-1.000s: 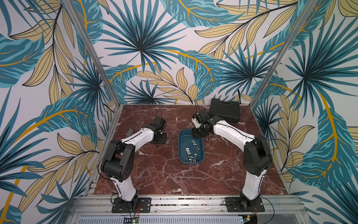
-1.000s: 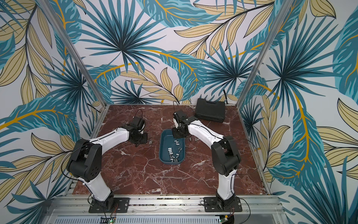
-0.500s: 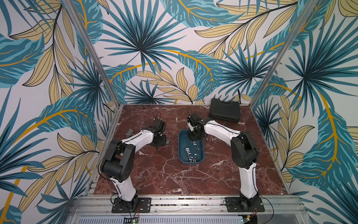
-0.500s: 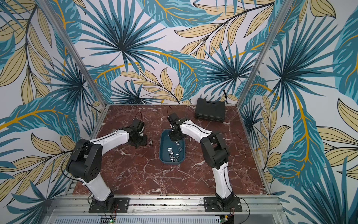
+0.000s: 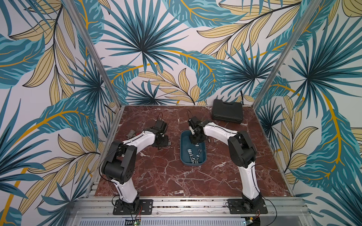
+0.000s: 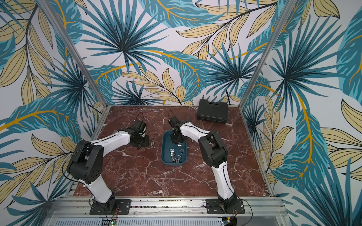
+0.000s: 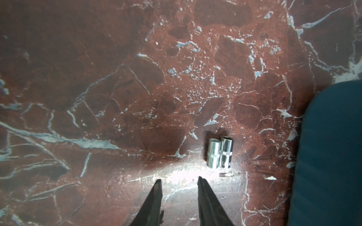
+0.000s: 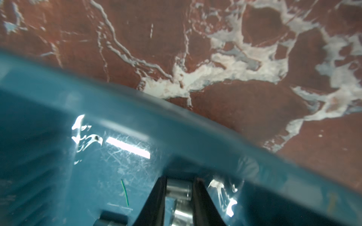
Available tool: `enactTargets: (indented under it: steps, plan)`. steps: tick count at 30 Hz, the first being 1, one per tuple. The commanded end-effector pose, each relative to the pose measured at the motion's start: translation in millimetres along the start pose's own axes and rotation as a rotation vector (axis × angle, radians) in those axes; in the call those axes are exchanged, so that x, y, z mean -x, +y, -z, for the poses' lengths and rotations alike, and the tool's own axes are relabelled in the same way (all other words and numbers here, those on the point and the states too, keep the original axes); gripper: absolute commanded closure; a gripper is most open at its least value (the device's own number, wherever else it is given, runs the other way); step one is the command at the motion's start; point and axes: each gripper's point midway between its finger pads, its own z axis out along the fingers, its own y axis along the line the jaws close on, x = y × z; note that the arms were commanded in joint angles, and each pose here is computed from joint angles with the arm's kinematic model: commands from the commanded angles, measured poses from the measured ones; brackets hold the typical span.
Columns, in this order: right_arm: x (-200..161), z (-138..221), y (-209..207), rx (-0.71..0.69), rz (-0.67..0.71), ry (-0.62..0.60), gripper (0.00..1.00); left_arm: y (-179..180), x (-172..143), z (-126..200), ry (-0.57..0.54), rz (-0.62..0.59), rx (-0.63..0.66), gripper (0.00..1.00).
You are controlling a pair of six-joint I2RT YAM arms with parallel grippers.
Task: Take out the socket from the storage box
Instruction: Pick up the socket head from the storage box, then place the socket head at the center of the board.
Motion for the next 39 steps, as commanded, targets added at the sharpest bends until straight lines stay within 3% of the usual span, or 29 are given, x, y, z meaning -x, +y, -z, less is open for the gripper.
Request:
enactTargets:
  steps: [1, 7, 14, 22, 30, 39]
  plan:
    - [-3.8, -5.7, 1.3, -0.008, -0.009, 0.022, 0.75, 5.2, -7.8, -1.8, 0.010, 0.015, 0.000, 0.66]
    - [-1.9, 5.0, 1.9, 0.000, -0.016, -0.001, 0.80, 4.8, -7.2, -1.6, 0.009, 0.012, 0.002, 0.66]
    - [25.8, 68.6, -4.1, 0.005, -0.020, -0.151, 0.82, 4.3, -2.5, 0.0, 0.010, -0.002, 0.009, 0.66]
    - [27.0, 122.9, -67.0, -0.015, -0.155, -0.260, 0.82, 0.6, 4.7, 3.2, -0.001, -0.014, 0.003, 0.66]
    - [-20.6, 91.6, -149.5, -0.094, -0.343, -0.148, 0.82, -3.4, 8.7, 2.6, -0.004, -0.014, -0.011, 0.66]
    - [-44.0, 34.7, -174.7, -0.108, -0.427, -0.040, 0.82, -2.1, 3.7, 1.2, 0.006, -0.011, -0.012, 0.66]
